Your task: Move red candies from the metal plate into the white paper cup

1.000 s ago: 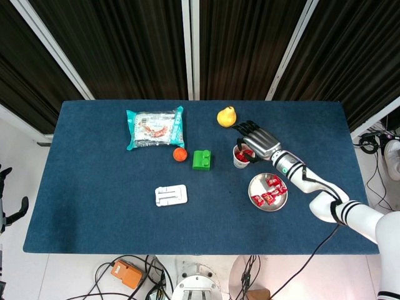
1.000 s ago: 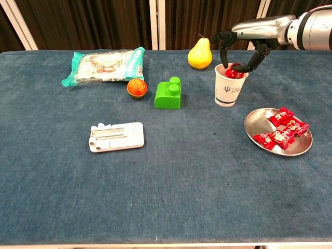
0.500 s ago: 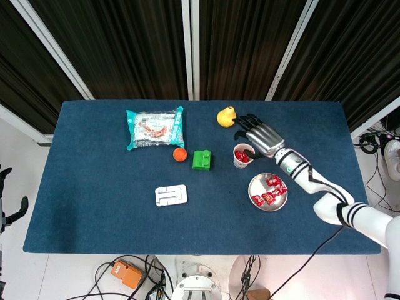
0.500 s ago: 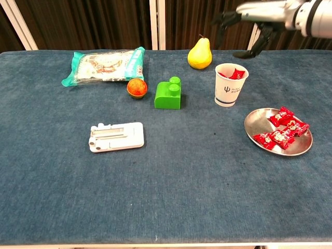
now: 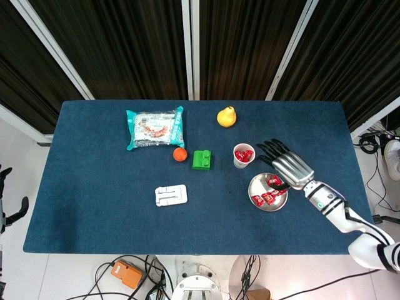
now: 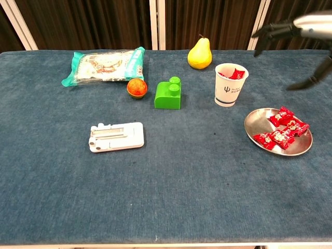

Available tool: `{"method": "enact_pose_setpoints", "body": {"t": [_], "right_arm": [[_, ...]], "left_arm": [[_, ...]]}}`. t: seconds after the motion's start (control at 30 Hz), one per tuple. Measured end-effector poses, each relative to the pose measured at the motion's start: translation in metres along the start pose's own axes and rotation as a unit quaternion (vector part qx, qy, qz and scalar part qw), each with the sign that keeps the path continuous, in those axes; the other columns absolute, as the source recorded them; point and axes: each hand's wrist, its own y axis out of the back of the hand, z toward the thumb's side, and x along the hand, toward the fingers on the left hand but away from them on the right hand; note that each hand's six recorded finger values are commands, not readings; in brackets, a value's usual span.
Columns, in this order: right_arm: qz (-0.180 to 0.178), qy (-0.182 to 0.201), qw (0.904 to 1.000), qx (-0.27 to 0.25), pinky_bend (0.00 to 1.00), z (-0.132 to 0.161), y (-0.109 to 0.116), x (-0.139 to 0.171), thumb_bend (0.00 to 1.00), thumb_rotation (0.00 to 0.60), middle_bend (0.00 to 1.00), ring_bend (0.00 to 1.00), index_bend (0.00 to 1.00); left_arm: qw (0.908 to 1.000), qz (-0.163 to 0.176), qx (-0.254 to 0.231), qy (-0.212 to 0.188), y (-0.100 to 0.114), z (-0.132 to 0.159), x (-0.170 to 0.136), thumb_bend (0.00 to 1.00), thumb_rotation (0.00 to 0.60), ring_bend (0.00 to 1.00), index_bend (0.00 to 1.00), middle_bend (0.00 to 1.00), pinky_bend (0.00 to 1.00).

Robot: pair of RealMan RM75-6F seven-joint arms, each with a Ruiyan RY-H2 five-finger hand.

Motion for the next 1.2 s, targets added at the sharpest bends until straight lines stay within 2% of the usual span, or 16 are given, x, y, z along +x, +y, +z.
{"method": "enact_pose_setpoints", "body": {"t": [0.2, 0.37, 0.47, 0.8, 1.2], "right_arm": [[0.035, -0.012, 0.9993, 0.001, 0.00, -0.001, -0.029, 0.027, 0.33, 0.600, 0.09, 0.00, 0.30], [0.073, -0.015, 0.9972, -0.006, 0.00, 0.001, -0.054, 0.025, 0.31, 0.600, 0.09, 0.00, 0.30], [0.087, -0.010, 0.9961, -0.009, 0.00, 0.004, -0.066, 0.017, 0.31, 0.600, 0.09, 0.00, 0.34], [0.104, 0.008, 0.9944, -0.018, 0.00, 0.008, -0.078, -0.005, 0.32, 0.600, 0.09, 0.00, 0.46], [0.124, 0.009, 0.9920, -0.021, 0.00, 0.006, -0.091, -0.007, 0.40, 0.600, 0.09, 0.00, 0.47]], "left_arm": [[1.0000, -0.001, 0.001, 0.001, 0.000, -0.001, 0.000, 0.35, 0.600, 0.00, 0.12, 0.00, 0.00], [1.0000, 0.000, -0.001, 0.001, 0.000, 0.000, 0.000, 0.35, 0.600, 0.00, 0.12, 0.00, 0.00], [1.0000, -0.001, 0.000, 0.000, -0.001, 0.000, 0.000, 0.35, 0.600, 0.00, 0.12, 0.00, 0.00], [1.0000, 0.001, -0.001, 0.007, 0.000, -0.002, 0.000, 0.35, 0.600, 0.00, 0.12, 0.00, 0.00], [1.0000, 0.001, 0.000, 0.006, 0.000, -0.002, 0.001, 0.35, 0.600, 0.00, 0.12, 0.00, 0.00]]}}
